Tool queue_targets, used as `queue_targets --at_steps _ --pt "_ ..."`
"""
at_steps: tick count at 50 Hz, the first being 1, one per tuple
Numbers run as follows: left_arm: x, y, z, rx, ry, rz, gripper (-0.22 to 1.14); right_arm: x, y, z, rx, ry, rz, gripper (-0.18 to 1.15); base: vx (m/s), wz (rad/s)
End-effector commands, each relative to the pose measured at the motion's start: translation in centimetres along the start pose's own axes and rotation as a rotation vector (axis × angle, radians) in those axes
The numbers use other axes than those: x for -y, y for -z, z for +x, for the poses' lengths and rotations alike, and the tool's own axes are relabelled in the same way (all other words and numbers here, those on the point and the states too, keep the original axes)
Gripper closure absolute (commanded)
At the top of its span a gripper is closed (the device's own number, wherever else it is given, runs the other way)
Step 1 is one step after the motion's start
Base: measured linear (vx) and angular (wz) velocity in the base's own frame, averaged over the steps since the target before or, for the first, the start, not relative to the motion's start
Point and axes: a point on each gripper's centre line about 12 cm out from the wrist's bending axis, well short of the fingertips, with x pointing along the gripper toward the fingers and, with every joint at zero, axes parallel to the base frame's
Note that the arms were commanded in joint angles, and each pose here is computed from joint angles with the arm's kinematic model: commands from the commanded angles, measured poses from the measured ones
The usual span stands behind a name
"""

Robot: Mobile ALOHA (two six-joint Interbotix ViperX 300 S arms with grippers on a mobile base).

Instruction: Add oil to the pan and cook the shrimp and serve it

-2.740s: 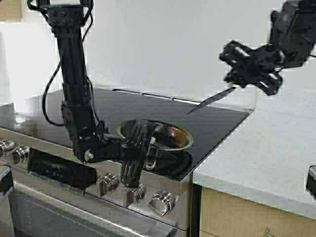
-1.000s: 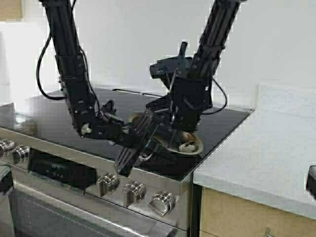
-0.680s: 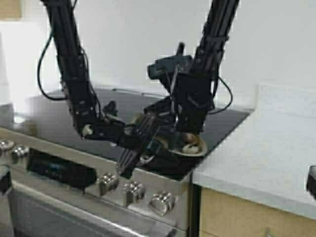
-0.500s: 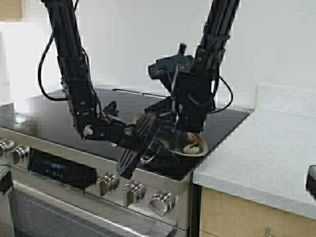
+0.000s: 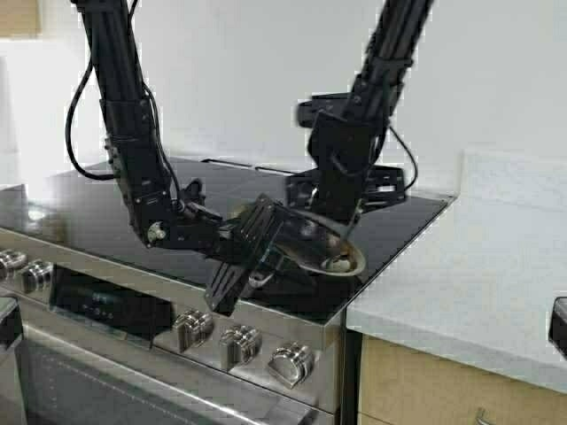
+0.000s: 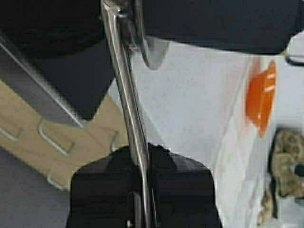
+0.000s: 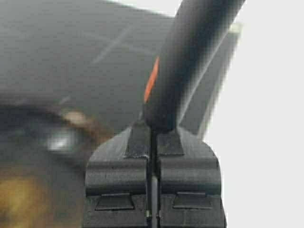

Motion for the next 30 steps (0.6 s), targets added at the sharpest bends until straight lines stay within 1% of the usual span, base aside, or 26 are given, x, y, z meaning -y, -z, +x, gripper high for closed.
queue_targets --at_steps 1,8,13,26,30 --pt "1.9 -1.3 0.0 0.033 0.063 0.018 0.88 0.7 -2.4 1.6 0.035 0.054 0.068 0.9 0.0 0.0" --pt "2.0 -1.3 -0.1 0.033 0.064 0.018 0.88 1.7 -2.9 2.9 0.042 0.09 0.091 0.9 0.0 0.0" --pt "2.0 -1.2 -0.1 0.032 0.064 0.019 0.88 1.7 -3.3 3.3 0.053 0.093 0.099 0.9 0.0 0.0" --pt "1.8 -1.3 0.1 0.034 0.063 0.016 0.88 0.2 -6.1 3.4 0.105 0.023 0.123 0.9 0.0 0.0" --pt "1.8 -1.3 0.2 0.033 0.064 0.018 0.88 -0.4 -7.2 3.2 0.125 -0.012 0.124 0.9 0.0 0.0"
